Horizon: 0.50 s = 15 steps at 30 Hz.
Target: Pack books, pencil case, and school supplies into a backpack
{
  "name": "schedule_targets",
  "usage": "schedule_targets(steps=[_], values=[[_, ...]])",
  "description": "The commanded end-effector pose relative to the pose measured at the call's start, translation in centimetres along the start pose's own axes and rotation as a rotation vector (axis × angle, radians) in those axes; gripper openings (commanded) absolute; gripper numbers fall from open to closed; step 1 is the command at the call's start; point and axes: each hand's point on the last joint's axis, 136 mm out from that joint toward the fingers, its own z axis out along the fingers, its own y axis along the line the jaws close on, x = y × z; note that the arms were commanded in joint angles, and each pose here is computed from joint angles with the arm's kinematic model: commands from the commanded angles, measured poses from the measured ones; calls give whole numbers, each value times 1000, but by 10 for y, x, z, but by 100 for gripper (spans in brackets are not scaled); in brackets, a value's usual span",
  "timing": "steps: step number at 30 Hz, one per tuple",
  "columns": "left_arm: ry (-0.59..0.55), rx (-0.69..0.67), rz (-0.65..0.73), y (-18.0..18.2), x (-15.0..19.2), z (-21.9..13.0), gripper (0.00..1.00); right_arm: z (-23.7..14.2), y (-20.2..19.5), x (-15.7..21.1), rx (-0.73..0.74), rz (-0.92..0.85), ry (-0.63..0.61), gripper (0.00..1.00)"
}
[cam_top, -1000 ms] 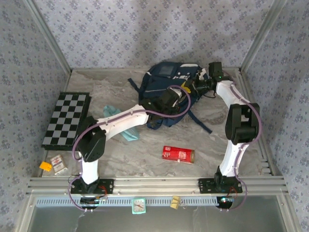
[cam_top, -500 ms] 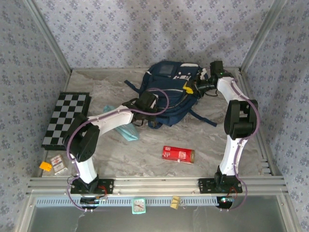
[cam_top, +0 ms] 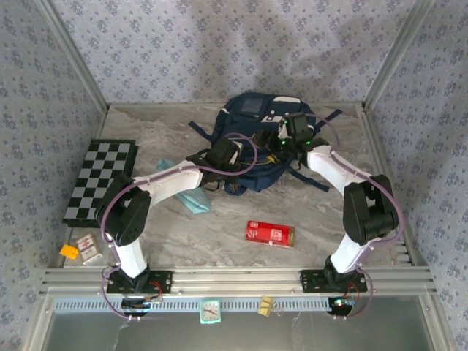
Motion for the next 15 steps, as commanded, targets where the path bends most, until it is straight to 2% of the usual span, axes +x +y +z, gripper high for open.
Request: schedule_targets(steps=[1,5,7,9,12,15], values=[[-76,60,-10,-15,-24,-8,0,5,-5,-14,67,69,-204,71],[-88,48,-26,-8,-26,-9,0,14,-4,-13,95,57,-255,36],[-92,38,-28,-4,-27,-12,0,22,0,-10,97,26,-212,14],[-95,26,-22,0,-24,-17,0,28,20,-12,52,-25,-163,2],[-93,49,-10,-7,-16,-25,0,37,41,-6,-23,-95,-67,0],[-82,69,18,-33,-8,-32,0,34,62,-2,-99,-183,0,0]])
